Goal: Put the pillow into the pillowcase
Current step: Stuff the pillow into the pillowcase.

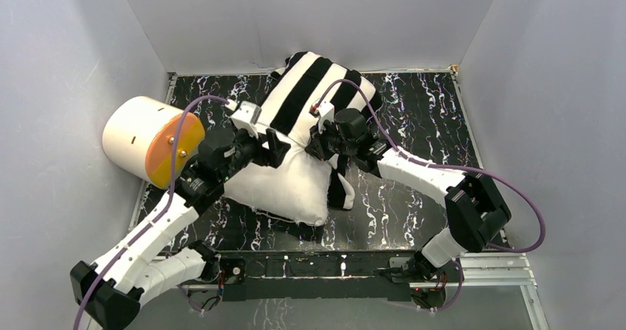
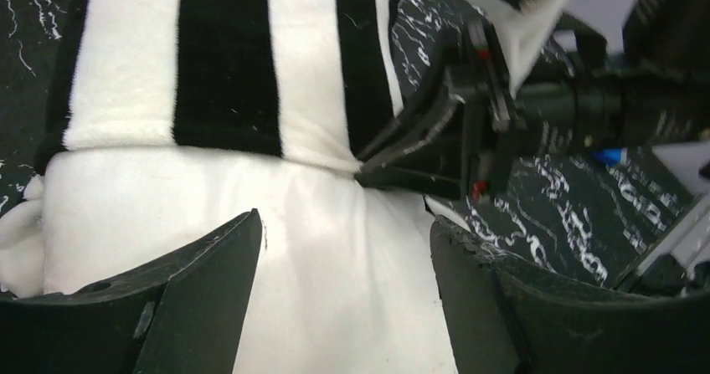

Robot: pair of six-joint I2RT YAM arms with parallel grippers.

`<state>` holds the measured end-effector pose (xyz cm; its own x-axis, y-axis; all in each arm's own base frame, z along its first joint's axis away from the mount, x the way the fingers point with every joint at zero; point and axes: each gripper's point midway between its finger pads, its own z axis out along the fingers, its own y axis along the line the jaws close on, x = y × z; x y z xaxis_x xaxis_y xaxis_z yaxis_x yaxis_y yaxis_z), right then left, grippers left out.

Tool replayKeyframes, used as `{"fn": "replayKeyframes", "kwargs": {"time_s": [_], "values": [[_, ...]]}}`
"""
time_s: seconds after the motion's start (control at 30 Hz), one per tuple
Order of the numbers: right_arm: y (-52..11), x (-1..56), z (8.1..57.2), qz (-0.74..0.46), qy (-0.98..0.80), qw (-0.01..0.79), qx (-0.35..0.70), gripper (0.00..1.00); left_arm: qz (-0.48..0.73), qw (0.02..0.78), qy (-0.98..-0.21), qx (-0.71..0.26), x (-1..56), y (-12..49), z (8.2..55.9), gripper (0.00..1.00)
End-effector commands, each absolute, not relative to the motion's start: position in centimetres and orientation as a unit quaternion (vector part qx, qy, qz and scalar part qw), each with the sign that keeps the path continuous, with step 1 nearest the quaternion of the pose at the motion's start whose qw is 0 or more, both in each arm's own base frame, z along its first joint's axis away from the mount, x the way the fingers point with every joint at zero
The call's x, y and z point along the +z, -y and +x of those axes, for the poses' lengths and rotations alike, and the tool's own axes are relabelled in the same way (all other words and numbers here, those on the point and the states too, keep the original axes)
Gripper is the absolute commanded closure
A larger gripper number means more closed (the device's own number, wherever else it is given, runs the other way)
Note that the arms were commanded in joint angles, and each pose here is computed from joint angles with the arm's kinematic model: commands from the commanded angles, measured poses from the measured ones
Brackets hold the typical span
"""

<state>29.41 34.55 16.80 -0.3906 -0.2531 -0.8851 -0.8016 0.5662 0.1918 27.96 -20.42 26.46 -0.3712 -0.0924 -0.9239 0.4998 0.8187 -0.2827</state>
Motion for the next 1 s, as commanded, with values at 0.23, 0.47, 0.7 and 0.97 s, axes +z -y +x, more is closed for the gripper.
{"fn": "replayKeyframes", "kwargs": {"time_s": [0.23,0.47,0.7,0.97], "values": [[-28.0,19.4,27.5,-0.369,-0.757,0.475,0.253,0.47,0.285,0.502,-0.806,-0.133,20.0,24.6,24.1,0.21],[-26.1,16.3,27.2,-0.385,-0.736,0.502,0.241,0.42,0.287,0.477,-0.83,-0.029,14.4,24.7,26.0,0.31],[-25.6,13.4,29.9,-0.379,-0.744,0.518,0.184,0.42,0.231,0.517,-0.824,0.006,16.5,25.2,28.9,1.0],[-28.4,16.3,30.3,-0.402,-0.709,0.531,0.232,1.0,0.143,0.559,-0.817,0.019,20.9,25.1,32.7,1.0]]}}
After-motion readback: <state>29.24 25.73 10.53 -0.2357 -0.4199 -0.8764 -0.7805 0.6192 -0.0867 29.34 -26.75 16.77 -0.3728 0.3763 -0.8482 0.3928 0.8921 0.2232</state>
